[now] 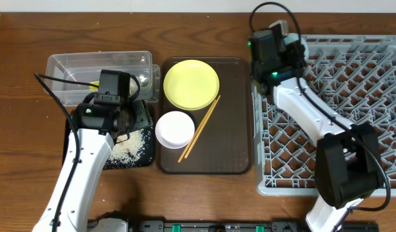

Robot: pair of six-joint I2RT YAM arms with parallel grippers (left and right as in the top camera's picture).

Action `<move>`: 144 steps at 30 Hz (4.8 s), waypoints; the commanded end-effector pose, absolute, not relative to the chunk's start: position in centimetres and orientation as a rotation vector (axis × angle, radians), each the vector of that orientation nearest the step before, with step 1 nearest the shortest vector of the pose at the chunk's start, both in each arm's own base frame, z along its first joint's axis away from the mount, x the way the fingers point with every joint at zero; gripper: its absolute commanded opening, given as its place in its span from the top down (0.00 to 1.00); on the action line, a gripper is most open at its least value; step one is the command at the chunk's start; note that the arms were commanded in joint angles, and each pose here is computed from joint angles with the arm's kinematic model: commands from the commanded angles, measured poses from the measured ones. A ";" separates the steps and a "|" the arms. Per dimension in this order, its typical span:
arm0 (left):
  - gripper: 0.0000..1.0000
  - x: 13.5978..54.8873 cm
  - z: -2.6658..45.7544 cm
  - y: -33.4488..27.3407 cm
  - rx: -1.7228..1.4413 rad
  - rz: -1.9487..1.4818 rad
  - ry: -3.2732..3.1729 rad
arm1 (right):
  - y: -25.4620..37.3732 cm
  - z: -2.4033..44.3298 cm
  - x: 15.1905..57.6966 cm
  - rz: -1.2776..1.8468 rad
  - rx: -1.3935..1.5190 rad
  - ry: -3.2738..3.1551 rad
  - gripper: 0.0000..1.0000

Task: Sort waste into correct bins and load items into the dishwasher rack
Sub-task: 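Place the light-blue bowl in the back of the dish rack, then reach the right gripper to the white bowl and grasp its rim, then carry the white bowl to the back of the rack and release, then move the right gripper to the chopsticks and grasp one chopstick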

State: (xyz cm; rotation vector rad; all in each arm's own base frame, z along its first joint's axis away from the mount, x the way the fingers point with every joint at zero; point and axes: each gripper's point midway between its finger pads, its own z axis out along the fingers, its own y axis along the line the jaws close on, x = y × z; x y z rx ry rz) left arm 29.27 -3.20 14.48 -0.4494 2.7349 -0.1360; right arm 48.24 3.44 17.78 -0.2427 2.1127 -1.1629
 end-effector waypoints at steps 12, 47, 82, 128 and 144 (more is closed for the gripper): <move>0.33 29.3 14.2 -2.9 -0.471 -0.119 2.738 | 6.2 15.6 44.9 -1.052 -0.208 2.217 0.64; 0.28 26.3 13.7 6.3 -0.997 0.000 2.681 | 31.3 6.9 31.9 0.495 -0.791 2.681 0.38; 0.28 26.3 13.7 6.3 -0.997 0.000 2.679 | 11.2 26.4 44.0 -0.212 -0.307 2.185 0.99; 0.28 26.7 13.8 6.4 -0.991 -0.004 2.663 | -2.4 13.4 46.6 -1.019 -0.025 2.395 0.99; 0.27 26.7 13.8 6.4 -0.991 -0.004 2.663 | 5.1 21.0 43.5 -0.275 -0.065 2.407 0.32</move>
